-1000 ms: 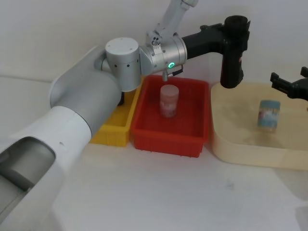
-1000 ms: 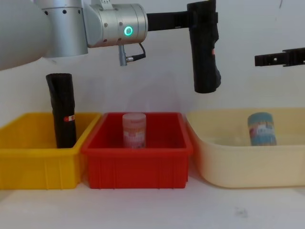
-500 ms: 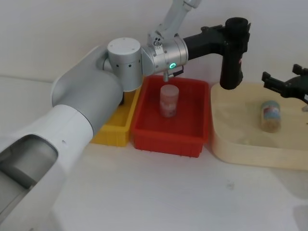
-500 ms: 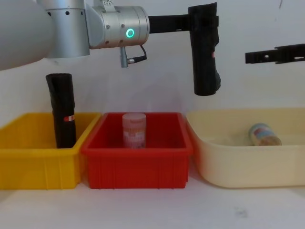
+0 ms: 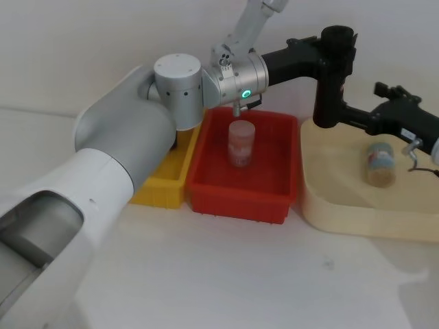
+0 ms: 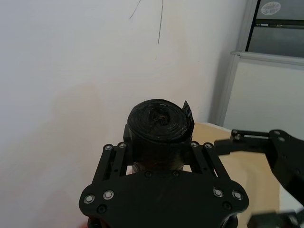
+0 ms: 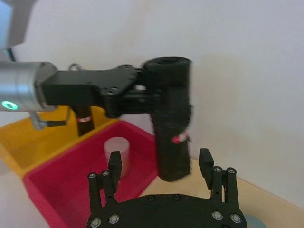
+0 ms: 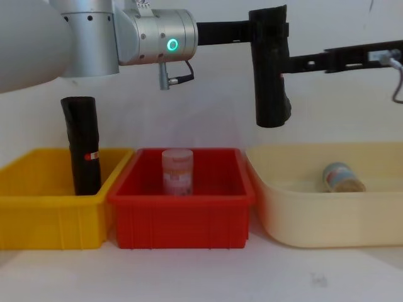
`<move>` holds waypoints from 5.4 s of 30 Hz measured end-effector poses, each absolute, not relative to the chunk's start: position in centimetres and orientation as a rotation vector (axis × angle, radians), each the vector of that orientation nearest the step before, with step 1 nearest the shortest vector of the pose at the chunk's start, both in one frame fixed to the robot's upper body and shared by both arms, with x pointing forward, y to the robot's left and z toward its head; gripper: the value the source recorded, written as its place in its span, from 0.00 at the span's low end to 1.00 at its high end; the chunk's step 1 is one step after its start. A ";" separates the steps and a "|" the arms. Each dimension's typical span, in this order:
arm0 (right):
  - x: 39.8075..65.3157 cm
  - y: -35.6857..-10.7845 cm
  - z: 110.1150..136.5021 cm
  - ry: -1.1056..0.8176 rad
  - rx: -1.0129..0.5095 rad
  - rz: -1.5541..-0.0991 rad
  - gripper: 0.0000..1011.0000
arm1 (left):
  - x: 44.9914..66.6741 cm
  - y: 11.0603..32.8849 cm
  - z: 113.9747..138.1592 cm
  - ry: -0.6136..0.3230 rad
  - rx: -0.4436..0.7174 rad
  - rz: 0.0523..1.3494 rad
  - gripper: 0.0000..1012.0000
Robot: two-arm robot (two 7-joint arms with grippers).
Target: Pick up the garbage bag with the one hand and transfer it to the other hand.
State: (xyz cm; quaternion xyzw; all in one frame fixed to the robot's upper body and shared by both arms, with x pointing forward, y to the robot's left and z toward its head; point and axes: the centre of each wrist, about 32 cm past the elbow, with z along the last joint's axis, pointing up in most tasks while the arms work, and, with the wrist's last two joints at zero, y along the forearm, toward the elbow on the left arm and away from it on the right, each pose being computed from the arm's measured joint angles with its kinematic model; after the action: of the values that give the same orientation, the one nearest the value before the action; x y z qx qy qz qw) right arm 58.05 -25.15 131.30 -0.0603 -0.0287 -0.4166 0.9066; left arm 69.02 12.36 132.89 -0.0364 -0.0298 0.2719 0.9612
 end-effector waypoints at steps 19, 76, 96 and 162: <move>59.8 -22.2 131.5 -0.072 -0.146 -0.856 0.99 | 69.0 12.3 132.9 -0.061 -0.072 0.550 0.51; 63.9 -19.9 130.0 -0.040 -0.124 -0.929 0.92 | 69.0 12.3 132.9 -0.060 -0.072 0.551 0.51; 64.1 -19.7 130.0 -0.039 -0.120 -0.923 0.52 | 69.0 12.3 132.9 -0.060 -0.072 0.551 0.51; 60.5 -27.7 132.4 -0.086 -0.187 -1.117 0.78 | 69.0 12.3 132.9 -0.060 -0.072 0.551 0.99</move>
State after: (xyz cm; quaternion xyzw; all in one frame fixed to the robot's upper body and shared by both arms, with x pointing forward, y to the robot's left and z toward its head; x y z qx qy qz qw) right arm 60.54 -27.65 132.36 -0.0886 -0.0406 -0.5290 0.8430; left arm 69.04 12.32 132.89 -0.0356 -0.0298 0.2718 0.9612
